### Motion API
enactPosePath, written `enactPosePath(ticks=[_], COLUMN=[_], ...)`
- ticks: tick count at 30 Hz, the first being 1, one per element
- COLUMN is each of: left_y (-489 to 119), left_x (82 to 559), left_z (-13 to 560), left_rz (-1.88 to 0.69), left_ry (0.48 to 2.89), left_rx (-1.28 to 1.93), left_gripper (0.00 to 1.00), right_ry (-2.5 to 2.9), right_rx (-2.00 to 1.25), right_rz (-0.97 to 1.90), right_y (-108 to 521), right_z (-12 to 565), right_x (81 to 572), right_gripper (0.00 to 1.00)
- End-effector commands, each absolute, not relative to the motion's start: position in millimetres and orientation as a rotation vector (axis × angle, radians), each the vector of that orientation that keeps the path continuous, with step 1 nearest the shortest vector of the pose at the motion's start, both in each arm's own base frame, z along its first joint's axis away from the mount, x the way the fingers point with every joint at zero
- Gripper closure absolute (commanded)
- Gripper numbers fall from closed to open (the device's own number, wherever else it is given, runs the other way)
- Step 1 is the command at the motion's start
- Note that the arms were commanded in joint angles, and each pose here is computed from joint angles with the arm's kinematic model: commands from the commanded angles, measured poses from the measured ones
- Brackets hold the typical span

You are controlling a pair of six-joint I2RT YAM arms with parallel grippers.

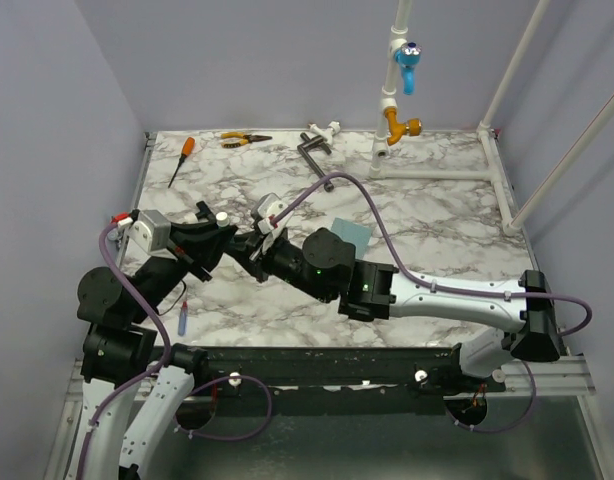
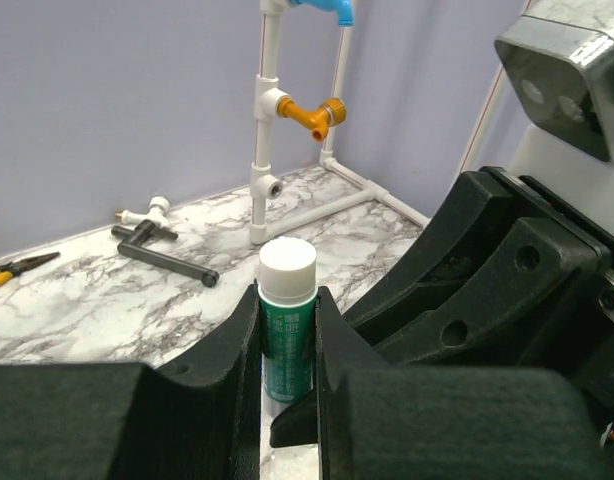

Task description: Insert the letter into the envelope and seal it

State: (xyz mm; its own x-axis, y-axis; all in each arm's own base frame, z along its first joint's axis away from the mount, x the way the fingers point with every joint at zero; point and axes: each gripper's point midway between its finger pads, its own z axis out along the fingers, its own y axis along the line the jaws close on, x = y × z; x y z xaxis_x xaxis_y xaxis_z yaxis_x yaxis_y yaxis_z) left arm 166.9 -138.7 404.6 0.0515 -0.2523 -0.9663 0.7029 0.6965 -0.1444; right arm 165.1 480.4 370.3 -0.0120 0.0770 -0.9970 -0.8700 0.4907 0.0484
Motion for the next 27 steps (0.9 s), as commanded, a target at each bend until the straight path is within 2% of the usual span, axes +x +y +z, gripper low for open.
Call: enactPosePath(ticks=[1,7,8,10,11,12,16,23,27], left_y=[-148,-149,-150,-150,-150,-150,-159,-176,-178], left_x=[155,157,156,154,152,150,132,101,95], left_z=[388,386,387,388,390,392,404,413,415], left_rz=[-0.850,-0.851,-0.850,-0.846,-0.846,-0.847,-0.913,-1.053,-1.062], left_ry=[1.394,1.398,1.396,1.385,1.377,1.367,1.309,1.220,1.200], left_rx=[0.444,0.450,0.455,0.468,0.475,0.485,0.561,0.730,0.763], left_gripper=[1.00,1.00,1.00,1.00,1.00,1.00,1.00,1.00,1.00], right_ry=[1.417,1.400,1.369,1.311,1.288,1.267,1.182,0.893,0.921], right_rx=[-0.650,-0.719,-0.781,-0.868,-0.896,-0.934,-1.014,-1.344,-1.328], right_rz=[0.585,0.590,0.658,0.762,0.811,0.877,1.209,1.477,1.483], right_y=[465,474,481,484,481,478,448,430,438], right_z=[368,364,364,368,371,371,378,379,378], right_x=[202,194,182,165,159,155,148,91,98], right_gripper=[0.99,0.99,0.92,0.49,0.37,0.28,0.13,0.13,0.13])
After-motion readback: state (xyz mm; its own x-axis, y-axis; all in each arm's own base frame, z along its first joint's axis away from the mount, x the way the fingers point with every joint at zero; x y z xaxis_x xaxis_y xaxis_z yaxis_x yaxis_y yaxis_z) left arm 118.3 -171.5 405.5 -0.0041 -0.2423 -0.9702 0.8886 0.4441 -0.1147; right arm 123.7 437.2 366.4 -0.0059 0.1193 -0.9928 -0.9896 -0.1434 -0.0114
